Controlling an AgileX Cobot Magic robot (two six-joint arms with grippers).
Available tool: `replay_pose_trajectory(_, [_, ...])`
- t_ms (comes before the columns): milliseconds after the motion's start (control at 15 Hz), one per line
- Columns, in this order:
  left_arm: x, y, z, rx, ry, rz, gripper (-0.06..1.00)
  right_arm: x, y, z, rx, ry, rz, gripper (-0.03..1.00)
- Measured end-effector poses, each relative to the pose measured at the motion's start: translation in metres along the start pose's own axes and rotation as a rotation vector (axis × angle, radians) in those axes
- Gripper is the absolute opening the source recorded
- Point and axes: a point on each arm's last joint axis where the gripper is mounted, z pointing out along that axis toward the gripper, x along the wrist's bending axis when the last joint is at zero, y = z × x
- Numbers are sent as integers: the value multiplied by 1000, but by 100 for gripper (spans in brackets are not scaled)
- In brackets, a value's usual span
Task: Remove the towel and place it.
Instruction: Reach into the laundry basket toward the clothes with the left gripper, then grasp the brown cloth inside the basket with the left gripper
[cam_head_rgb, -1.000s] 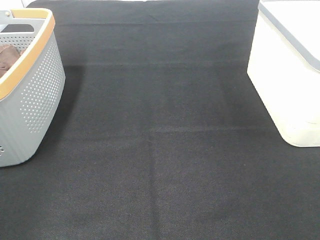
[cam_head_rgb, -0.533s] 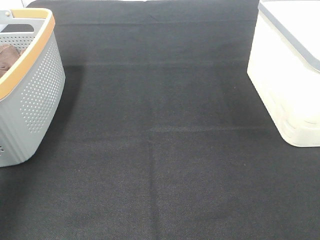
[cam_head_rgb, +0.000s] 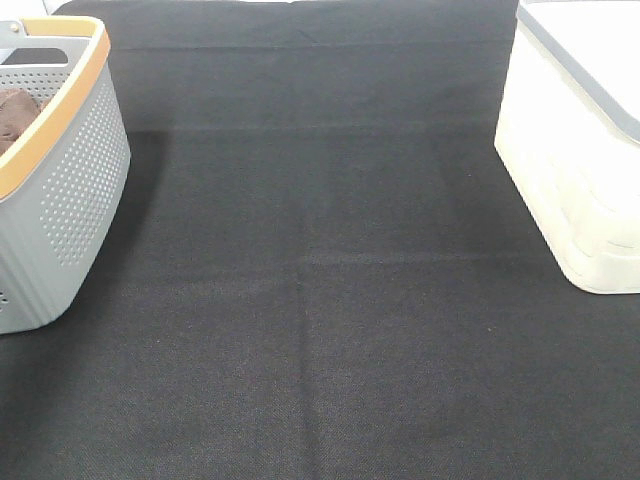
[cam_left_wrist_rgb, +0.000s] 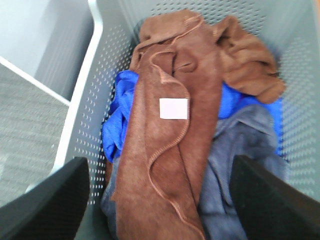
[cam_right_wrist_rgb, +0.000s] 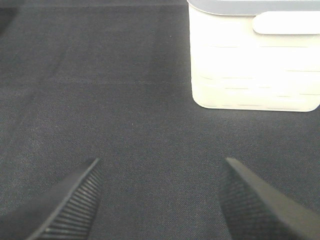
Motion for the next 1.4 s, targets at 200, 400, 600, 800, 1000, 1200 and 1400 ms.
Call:
replay_pose_trajectory(200, [-9, 15, 40, 58, 21, -31, 74, 0, 0, 0, 0, 0, 0, 64])
replay_pose_trajectory(400, [-7, 23, 79, 149, 61, -126, 74, 0, 0, 0, 0, 0, 0, 64])
replay_pose_trajectory(600, [12, 25, 120, 276, 69, -260, 74, 0, 0, 0, 0, 0, 0, 64])
replay_pose_trajectory(800, [15, 31, 141, 297, 22, -334, 74, 0, 0, 0, 0, 0, 0, 64])
replay_pose_trajectory(1000, [9, 39, 158, 302, -15, -365, 74, 0, 0, 0, 0, 0, 0, 64])
replay_pose_trajectory(1200, [5, 39, 175, 331, -20, -371, 74, 0, 0, 0, 0, 0, 0, 64])
replay_pose_trajectory(1400, [4, 37, 187, 346, -17, -370, 74, 0, 0, 0, 0, 0, 0, 64])
